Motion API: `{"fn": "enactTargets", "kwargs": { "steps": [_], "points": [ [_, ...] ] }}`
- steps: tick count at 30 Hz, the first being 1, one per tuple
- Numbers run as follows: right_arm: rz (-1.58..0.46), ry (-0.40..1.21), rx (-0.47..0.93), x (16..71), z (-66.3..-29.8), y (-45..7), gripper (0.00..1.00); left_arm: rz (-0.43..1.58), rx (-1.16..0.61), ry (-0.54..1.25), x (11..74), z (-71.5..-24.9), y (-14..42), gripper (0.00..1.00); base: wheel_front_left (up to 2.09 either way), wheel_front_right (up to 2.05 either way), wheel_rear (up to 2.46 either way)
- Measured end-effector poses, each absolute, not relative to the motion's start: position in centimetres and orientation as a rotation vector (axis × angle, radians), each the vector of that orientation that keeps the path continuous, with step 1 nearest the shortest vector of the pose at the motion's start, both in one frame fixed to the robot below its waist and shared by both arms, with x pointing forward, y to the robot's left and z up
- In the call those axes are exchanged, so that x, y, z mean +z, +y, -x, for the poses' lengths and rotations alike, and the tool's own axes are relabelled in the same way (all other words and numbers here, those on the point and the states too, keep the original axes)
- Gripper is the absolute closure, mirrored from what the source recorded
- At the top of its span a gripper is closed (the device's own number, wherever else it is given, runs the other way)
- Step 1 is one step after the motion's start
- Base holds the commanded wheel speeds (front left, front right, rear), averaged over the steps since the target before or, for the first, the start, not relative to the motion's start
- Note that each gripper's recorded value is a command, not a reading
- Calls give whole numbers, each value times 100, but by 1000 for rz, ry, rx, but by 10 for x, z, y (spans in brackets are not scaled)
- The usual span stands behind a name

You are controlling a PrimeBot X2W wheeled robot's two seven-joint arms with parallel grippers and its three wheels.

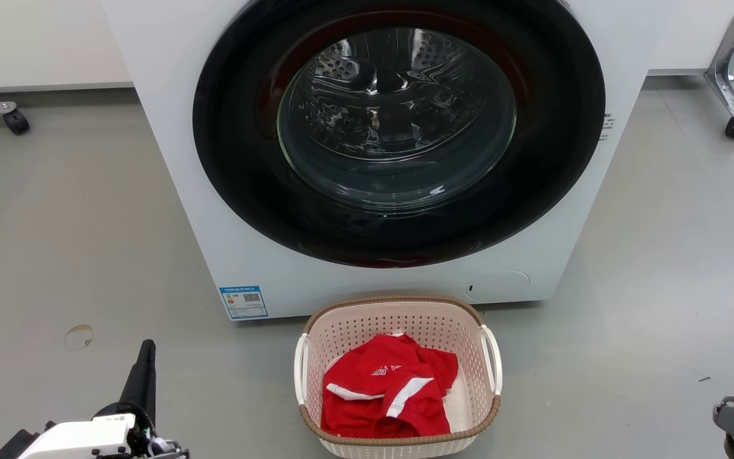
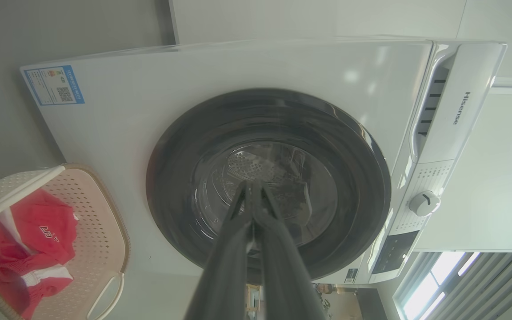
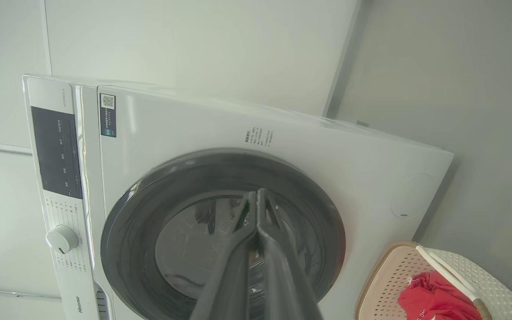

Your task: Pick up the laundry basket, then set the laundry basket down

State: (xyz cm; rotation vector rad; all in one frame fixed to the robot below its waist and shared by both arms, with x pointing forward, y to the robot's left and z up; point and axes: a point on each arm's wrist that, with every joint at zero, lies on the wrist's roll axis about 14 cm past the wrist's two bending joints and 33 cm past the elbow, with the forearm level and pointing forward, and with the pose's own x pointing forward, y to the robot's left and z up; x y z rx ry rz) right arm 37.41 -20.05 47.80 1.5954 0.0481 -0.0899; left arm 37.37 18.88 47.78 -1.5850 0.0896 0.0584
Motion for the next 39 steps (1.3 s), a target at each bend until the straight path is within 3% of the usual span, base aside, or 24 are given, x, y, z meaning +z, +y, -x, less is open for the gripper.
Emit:
{"fn": "enactTargets", "kwargs": {
  "steps": [39],
  "points": [
    [-1595, 48, -90, 478, -374, -200, 100, 1590, 60, 88, 477, -373, 189, 100, 0, 0, 0]
  ]
}}
